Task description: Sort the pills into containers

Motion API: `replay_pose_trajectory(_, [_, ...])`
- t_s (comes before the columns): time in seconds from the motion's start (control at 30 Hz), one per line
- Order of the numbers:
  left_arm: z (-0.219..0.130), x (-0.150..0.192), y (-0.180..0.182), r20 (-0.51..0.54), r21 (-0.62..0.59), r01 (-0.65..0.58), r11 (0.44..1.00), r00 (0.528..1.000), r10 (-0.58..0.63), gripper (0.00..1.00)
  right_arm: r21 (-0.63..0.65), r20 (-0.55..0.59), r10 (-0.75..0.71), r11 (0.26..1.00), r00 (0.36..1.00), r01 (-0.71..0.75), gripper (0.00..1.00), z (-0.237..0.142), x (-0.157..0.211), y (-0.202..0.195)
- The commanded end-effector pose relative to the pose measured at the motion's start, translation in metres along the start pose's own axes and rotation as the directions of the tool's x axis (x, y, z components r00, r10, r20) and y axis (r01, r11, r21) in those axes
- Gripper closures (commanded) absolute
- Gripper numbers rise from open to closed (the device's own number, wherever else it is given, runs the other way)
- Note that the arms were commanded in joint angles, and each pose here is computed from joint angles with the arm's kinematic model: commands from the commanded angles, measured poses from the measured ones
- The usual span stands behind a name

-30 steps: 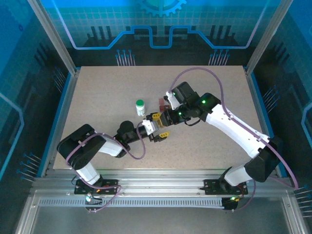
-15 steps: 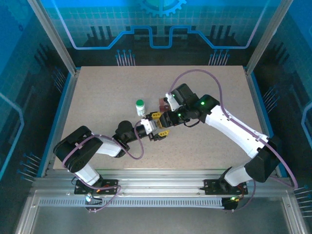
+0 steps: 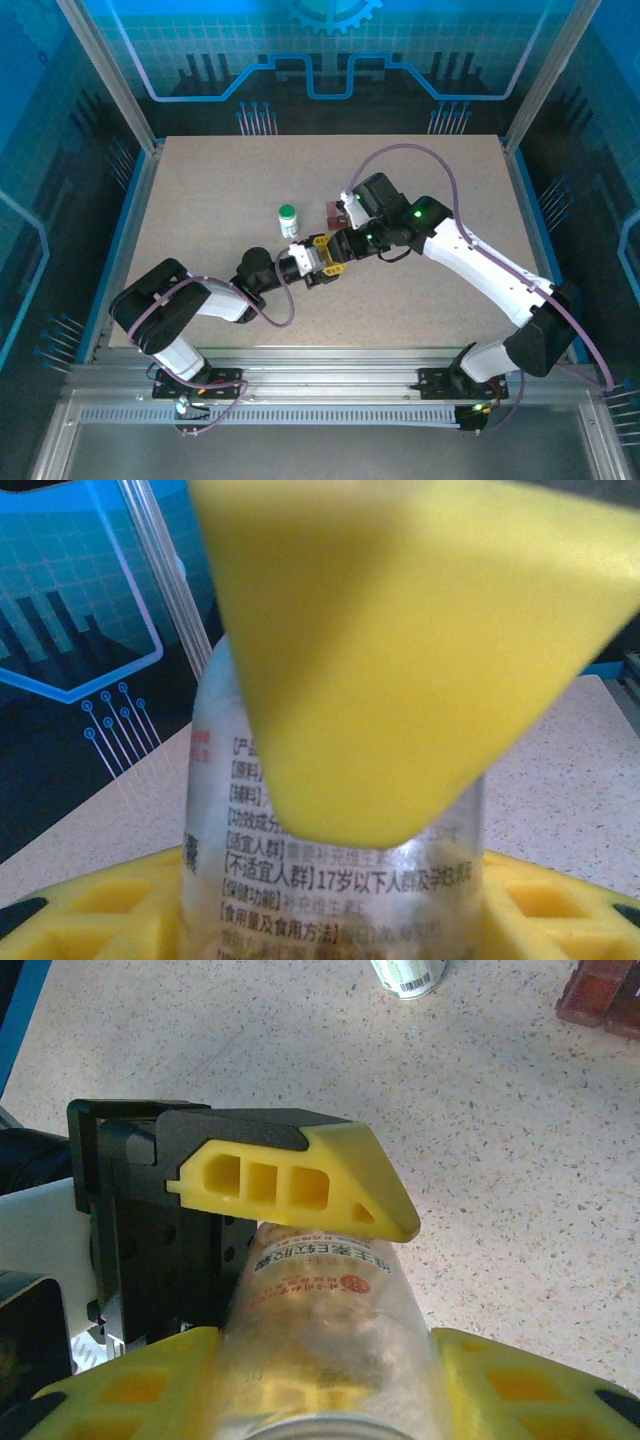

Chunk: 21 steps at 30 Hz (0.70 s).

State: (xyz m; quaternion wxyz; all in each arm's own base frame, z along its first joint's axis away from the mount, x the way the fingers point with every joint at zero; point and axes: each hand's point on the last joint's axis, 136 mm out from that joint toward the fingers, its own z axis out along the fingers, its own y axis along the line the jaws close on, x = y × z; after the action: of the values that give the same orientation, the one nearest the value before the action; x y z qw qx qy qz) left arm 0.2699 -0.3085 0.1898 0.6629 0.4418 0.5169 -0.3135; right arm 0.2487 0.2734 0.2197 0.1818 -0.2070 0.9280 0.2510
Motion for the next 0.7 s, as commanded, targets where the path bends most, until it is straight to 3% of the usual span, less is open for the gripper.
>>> replay_pose_trajectory(0.0, [0.003,-0.026,-0.004,0.079,0.035,-0.041,0.999,0.996,0.038,0.49,-0.035,0.039,-0.008,0.999,0.999,0.009,0.51,-0.006,-0.006,0.010])
replay_pose_trajectory(0.3, [0.005,-0.019,-0.003,0.062,0.029,-0.041,0.999,0.997,0.040,0.74,-0.017,0.053,-0.010,1.000,0.999,0.011,0.43,-0.010,-0.010,0.007])
replay_pose_trajectory(0.47, [0.007,-0.010,0.014,0.027,-0.062,0.038,0.997,0.999,-0.036,1.00,0.017,0.092,-0.009,1.000,0.996,0.008,0.36,-0.023,-0.016,0.000])
replay_pose_trajectory(0.67, [0.006,0.003,0.025,0.006,-0.132,0.103,0.986,0.995,-0.104,1.00,0.066,0.166,-0.028,0.998,0.986,0.017,0.29,-0.046,-0.024,-0.007])
